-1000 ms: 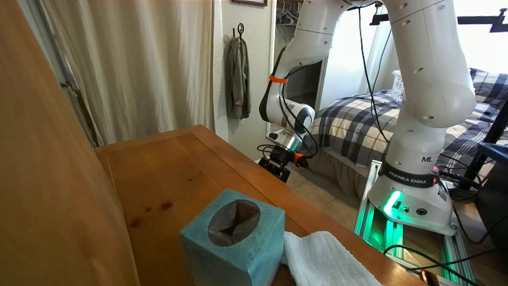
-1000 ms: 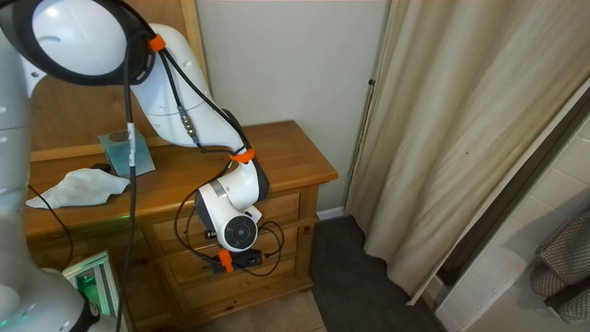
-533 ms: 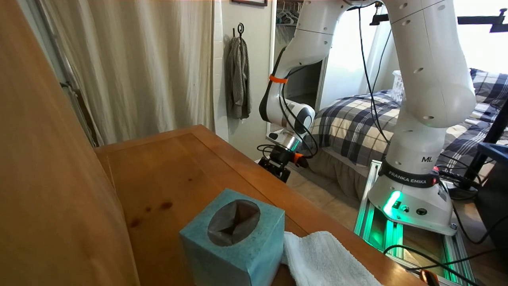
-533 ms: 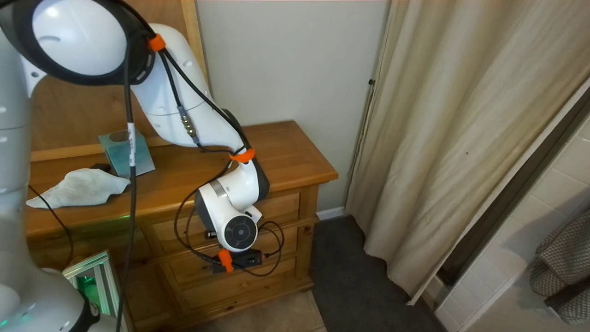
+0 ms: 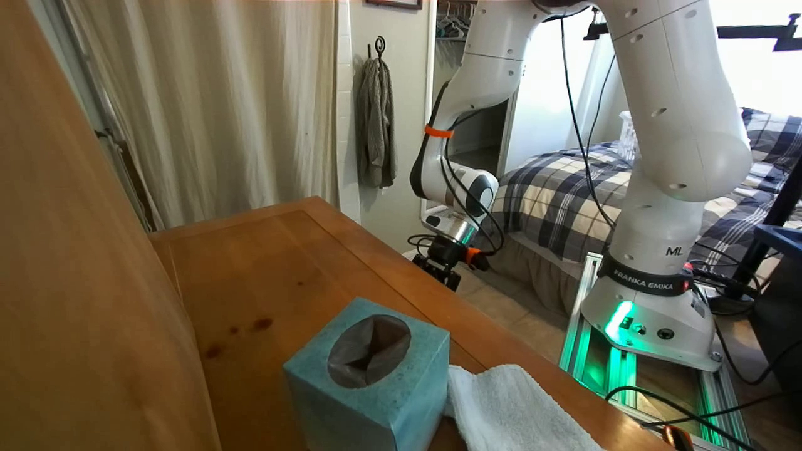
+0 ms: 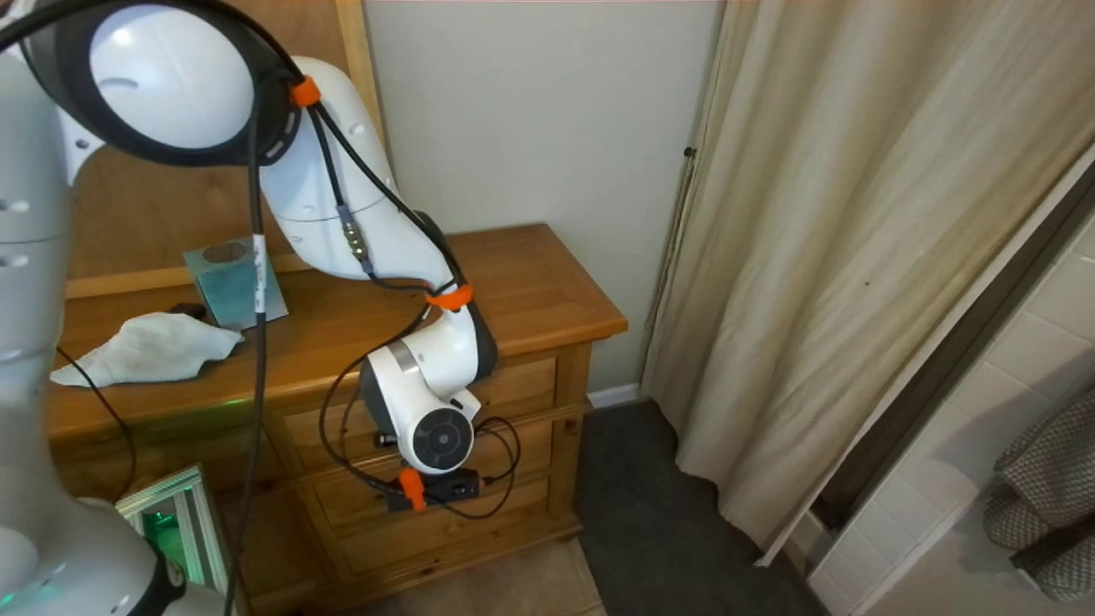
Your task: Open the first top drawer
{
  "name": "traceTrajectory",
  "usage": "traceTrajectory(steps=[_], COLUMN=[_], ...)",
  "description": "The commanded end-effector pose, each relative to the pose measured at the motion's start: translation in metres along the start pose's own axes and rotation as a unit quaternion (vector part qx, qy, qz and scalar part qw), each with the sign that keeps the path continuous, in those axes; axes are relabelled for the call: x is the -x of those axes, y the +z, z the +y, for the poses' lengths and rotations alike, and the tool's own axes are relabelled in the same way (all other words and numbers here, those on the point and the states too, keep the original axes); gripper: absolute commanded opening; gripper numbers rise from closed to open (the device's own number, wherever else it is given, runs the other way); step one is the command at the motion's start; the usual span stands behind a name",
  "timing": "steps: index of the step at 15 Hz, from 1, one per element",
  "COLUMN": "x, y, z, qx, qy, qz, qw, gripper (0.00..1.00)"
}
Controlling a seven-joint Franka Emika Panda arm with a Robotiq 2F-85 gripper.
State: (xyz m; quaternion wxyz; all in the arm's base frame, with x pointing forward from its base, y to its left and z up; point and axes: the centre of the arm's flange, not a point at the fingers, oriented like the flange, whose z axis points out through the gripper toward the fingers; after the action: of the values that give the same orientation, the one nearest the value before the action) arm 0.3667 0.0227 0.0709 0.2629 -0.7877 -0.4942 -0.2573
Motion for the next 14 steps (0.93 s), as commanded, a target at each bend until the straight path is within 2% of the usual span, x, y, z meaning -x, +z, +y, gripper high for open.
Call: traceTrajectory(steps=[1,7,14], x=[0.013,-0.001,0.004], y=[0.028,0.041,0.052], z=[-0.011,-0.005,0.013], qx=[0.006,0.006,0.011], qy=[-0.009,-0.029,-0.030], qz=[0.018,0.053,0.046], qw=[0.9998,0.9981,0.9984], gripper=[1.00,1.00,1.00])
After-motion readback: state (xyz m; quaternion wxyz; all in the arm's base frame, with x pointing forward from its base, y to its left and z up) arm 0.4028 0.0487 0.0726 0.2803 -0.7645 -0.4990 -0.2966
